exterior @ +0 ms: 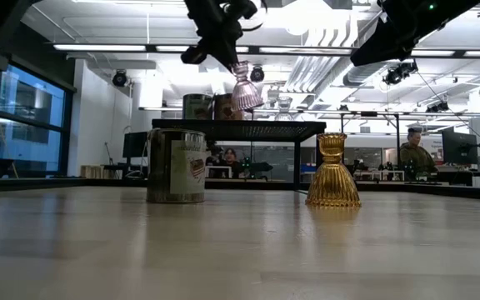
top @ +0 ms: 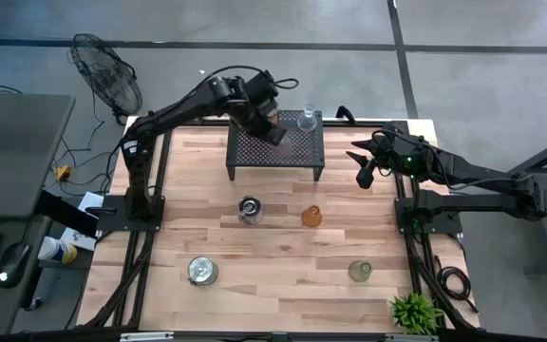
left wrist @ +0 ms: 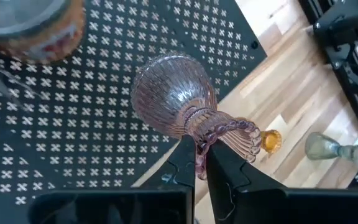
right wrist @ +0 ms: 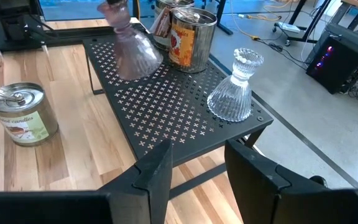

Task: Pick & Place candle stick holders
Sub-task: Put the pink candle holder on the shelf

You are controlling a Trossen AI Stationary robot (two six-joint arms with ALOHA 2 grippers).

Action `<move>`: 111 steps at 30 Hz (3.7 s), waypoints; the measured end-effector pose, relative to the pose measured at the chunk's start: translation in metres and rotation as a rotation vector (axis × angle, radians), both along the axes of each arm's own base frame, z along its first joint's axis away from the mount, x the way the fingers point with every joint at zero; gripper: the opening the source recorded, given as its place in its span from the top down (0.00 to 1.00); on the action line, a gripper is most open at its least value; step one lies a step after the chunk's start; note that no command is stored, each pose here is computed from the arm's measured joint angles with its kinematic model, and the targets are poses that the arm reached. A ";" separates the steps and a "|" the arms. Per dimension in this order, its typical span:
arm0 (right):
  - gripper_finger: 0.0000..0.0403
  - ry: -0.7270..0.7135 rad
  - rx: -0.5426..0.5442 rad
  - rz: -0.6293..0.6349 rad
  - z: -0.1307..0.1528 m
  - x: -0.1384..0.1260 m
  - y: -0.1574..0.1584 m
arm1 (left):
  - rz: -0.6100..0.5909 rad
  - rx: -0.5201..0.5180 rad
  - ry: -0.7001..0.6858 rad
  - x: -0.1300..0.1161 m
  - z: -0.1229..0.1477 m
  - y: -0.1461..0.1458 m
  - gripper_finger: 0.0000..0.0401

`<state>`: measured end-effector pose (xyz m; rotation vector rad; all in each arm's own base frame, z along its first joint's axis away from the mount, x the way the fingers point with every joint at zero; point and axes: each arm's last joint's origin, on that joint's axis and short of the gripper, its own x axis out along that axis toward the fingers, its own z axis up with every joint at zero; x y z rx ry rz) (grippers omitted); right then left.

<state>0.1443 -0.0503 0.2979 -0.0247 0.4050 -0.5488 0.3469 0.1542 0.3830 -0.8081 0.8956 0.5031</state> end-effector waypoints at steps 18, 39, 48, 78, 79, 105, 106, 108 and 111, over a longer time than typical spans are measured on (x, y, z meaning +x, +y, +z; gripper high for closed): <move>0.65 0.000 0.000 0.000 0.000 0.000 0.000 | 0.020 -0.030 0.117 -0.019 -0.007 0.018 0.98; 0.65 0.000 0.000 0.000 0.000 0.000 0.000 | -0.012 -0.035 0.124 -0.021 -0.010 0.022 0.98; 0.65 0.000 0.000 0.000 0.000 0.000 0.000 | -0.017 -0.051 0.139 -0.019 -0.015 0.026 0.98; 0.65 0.000 0.000 0.000 0.000 0.000 0.000 | -0.029 -0.036 0.116 -0.015 -0.020 0.036 0.88; 0.65 0.000 0.000 0.000 0.000 0.000 0.000 | -0.033 -0.031 0.113 -0.015 -0.020 0.036 0.88; 0.65 -0.077 0.024 -0.014 0.005 0.002 0.000 | -0.080 0.062 0.016 -0.006 -0.015 0.041 0.88; 0.65 -0.074 0.020 -0.013 0.005 0.002 0.000 | -0.087 0.070 0.013 -0.006 -0.014 0.041 0.88; 0.65 -0.059 -0.008 -0.009 0.005 0.002 -0.001 | -0.096 0.086 0.004 -0.006 -0.013 0.042 0.88; 0.65 -0.027 -0.066 -0.004 0.005 0.002 -0.001 | -0.110 0.113 -0.006 -0.008 -0.008 0.040 0.88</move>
